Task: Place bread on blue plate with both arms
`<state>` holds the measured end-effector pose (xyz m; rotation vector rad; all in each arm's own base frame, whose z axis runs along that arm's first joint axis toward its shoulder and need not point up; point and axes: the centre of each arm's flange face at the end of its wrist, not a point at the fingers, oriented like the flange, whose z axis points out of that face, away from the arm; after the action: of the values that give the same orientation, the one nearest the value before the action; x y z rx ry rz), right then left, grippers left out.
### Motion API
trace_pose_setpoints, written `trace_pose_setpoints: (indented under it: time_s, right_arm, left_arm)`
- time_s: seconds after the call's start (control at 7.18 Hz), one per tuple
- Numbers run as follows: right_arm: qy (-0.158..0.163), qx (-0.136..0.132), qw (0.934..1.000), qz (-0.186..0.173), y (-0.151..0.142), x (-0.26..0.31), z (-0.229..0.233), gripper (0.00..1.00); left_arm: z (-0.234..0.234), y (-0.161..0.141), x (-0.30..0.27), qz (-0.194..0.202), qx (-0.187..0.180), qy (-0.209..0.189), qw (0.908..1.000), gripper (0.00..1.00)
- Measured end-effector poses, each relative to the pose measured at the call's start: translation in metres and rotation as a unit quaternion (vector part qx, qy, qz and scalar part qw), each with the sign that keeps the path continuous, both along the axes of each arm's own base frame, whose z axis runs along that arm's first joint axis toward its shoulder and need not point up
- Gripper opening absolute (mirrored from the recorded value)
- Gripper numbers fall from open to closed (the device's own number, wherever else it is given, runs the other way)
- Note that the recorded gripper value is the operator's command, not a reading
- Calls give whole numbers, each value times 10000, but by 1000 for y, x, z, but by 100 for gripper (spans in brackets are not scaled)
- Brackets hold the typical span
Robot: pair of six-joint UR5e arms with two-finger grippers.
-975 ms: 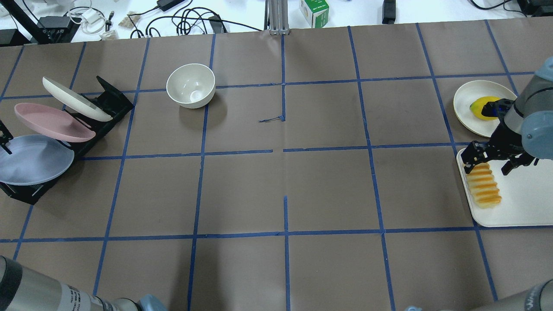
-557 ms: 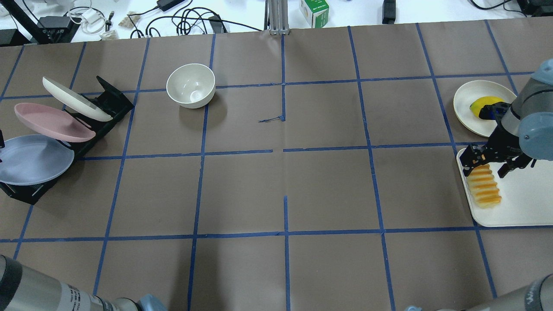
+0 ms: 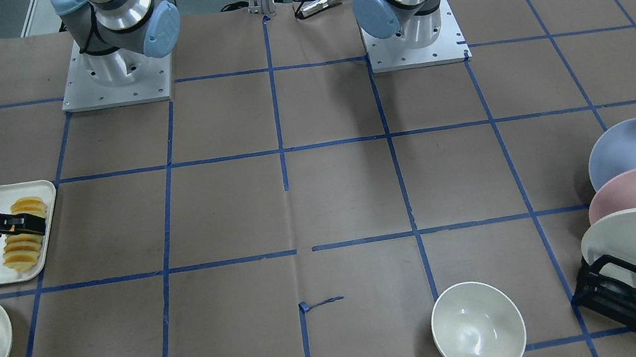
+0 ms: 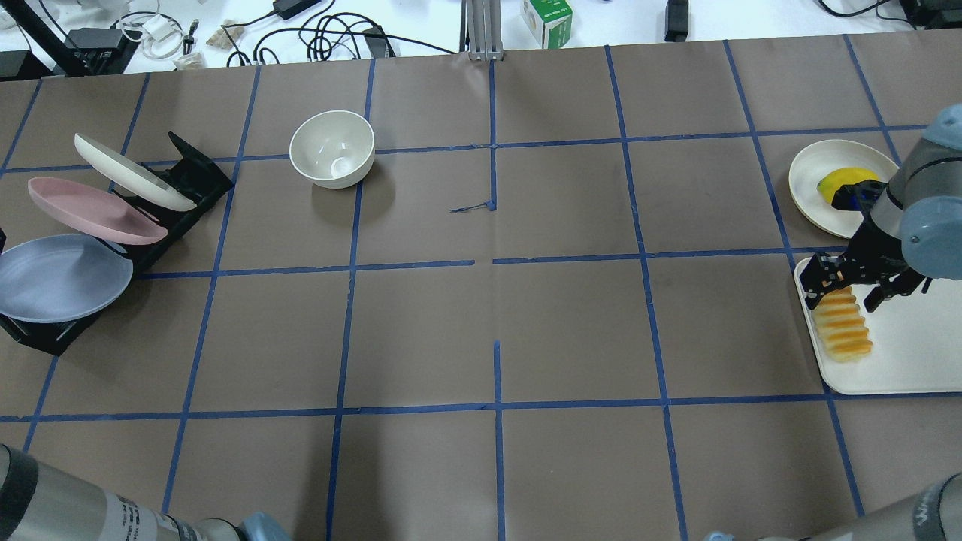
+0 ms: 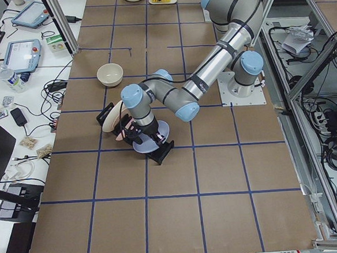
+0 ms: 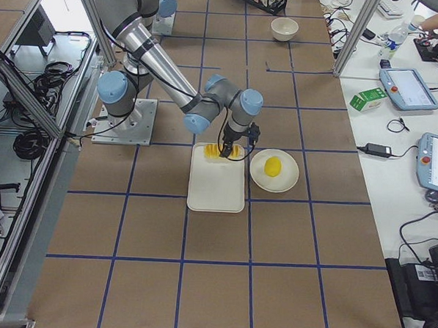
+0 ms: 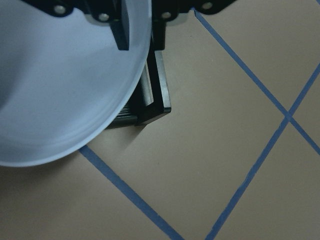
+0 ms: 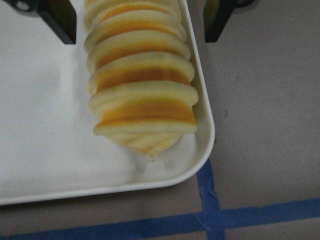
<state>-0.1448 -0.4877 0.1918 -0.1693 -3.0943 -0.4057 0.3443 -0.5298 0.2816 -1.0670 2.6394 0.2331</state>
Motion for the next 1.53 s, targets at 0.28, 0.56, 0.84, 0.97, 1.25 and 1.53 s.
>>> trace_pose_setpoints:
  time_s: [0.28,0.56,0.84,0.97,1.25,1.53]
  right_arm:
    - [-24,24,10000,-92,1,-7,-3,5]
    - [4,-31,9999,-103,-2,-11,4,0]
    - [23,-64,9999,-101,-3,-12,11,0]
    - [53,-121,9999,-105,-3,-12,23,0]
    - [37,-156,9998,-95,-11,-10,68,0]
    - [-24,-113,9999,71,-33,4,122,0]
  left_arm:
    - [3,1,0,16,-3,0,10000,0]
    - [10,2,1,23,-29,-39,10000,0]
    - [28,8,5,59,75,6,10000,0]
    - [42,12,8,90,139,42,9999,0]
    - [75,21,6,87,363,192,9991,0]
    - [110,45,-17,-11,1049,813,9912,0]
